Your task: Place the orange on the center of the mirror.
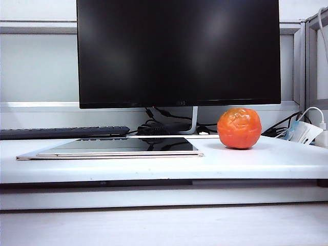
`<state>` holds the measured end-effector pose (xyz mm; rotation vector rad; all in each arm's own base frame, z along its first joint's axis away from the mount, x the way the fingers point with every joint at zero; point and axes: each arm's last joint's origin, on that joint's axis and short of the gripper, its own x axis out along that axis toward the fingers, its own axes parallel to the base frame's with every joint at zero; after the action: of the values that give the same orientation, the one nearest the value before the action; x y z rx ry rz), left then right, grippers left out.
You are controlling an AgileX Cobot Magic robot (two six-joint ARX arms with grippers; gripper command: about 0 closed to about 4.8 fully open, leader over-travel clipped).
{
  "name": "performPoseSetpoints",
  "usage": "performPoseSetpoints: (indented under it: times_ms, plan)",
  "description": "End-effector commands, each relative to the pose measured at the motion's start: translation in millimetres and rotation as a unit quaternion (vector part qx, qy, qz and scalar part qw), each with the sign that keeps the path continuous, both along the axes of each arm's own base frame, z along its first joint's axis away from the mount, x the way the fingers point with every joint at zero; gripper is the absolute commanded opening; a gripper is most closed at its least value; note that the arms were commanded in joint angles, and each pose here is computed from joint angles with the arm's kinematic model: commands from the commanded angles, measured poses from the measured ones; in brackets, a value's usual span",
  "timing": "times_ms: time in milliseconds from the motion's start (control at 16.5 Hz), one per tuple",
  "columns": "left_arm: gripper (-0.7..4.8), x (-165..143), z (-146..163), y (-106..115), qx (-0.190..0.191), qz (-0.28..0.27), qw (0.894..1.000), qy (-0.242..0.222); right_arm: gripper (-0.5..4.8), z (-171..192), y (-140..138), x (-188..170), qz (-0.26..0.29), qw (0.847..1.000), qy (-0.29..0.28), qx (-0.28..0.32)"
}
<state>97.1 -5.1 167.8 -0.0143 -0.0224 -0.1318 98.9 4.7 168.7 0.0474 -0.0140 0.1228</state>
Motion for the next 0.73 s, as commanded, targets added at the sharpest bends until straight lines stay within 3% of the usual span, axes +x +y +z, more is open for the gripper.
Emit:
performPoseSetpoints:
  times_ms: [61,242,424,605,666,726]
  plan:
    - [-0.05,0,2,0,0.002,-0.002,1.0,-0.007,-0.01,0,0,0,0.001,1.0,-0.007,0.002]
    - [-0.05,0,2,0,0.002,-0.003,1.0,-0.007,-0.01,0,0,0,0.001,1.0,-0.007,0.002]
    - [-0.05,-1,2,-12,0.001,-0.044,0.999,-0.007,-0.01,0,0,0,0.001,1.0,-0.007,0.002]
    - [-0.05,-8,2,-33,0.0,-0.151,0.988,-0.007,-0.01,0,0,0,0.005,1.0,-0.007,0.004]
    - [-0.05,-11,2,-39,-0.001,-0.187,0.982,-0.007,-0.01,0,1,0,0.018,1.0,-0.005,0.02]
    - [-0.05,-16,2,-48,-0.001,-0.239,0.971,-0.007,-0.01,2,2,0,0.042,0.996,-0.003,0.074]
